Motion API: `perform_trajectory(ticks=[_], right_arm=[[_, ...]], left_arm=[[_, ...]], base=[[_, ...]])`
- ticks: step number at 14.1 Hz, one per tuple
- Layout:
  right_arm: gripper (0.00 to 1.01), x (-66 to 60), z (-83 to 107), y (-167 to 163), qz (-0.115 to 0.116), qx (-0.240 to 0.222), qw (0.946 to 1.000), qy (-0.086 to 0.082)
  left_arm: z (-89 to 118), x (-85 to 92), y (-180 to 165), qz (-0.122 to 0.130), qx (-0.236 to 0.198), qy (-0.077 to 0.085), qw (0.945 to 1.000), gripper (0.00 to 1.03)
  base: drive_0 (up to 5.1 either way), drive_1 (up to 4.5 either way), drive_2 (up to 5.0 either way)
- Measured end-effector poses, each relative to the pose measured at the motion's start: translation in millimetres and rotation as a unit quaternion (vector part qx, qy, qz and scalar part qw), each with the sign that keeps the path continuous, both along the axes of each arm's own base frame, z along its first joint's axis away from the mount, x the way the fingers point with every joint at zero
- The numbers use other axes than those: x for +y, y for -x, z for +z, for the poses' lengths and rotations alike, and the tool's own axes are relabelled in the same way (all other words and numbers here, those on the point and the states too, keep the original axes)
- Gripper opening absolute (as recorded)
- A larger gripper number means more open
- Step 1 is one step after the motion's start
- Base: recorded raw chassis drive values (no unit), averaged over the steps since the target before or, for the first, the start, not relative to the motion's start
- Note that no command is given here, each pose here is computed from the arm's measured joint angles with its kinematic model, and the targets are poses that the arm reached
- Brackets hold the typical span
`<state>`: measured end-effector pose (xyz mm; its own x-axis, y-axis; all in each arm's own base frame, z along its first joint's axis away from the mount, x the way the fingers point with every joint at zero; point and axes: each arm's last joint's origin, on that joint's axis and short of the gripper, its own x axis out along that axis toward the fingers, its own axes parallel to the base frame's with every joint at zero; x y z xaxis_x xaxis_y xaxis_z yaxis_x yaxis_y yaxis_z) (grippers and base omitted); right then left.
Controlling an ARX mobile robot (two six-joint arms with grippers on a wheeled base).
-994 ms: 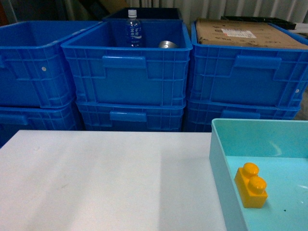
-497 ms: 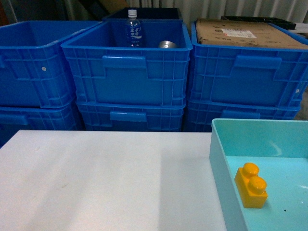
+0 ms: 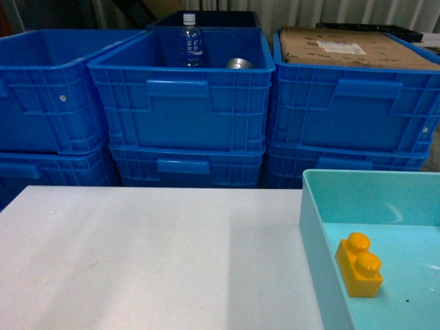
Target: Pick red block from blue box to shelf
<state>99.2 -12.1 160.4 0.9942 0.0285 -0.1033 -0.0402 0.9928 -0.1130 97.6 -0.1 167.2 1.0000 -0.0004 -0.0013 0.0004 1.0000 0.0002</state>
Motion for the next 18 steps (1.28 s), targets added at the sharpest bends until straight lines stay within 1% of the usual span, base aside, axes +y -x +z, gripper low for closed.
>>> perform_trajectory(ticks=[18], right_arm=[[0.29, 0.0, 0.0, 0.0, 0.000, 0.000, 1.0000, 0.000]], left_arm=[[0.0, 0.0, 0.0, 0.000, 0.000, 0.000, 1.0000, 0.98]], base=[[0.0, 0.00, 0.0]])
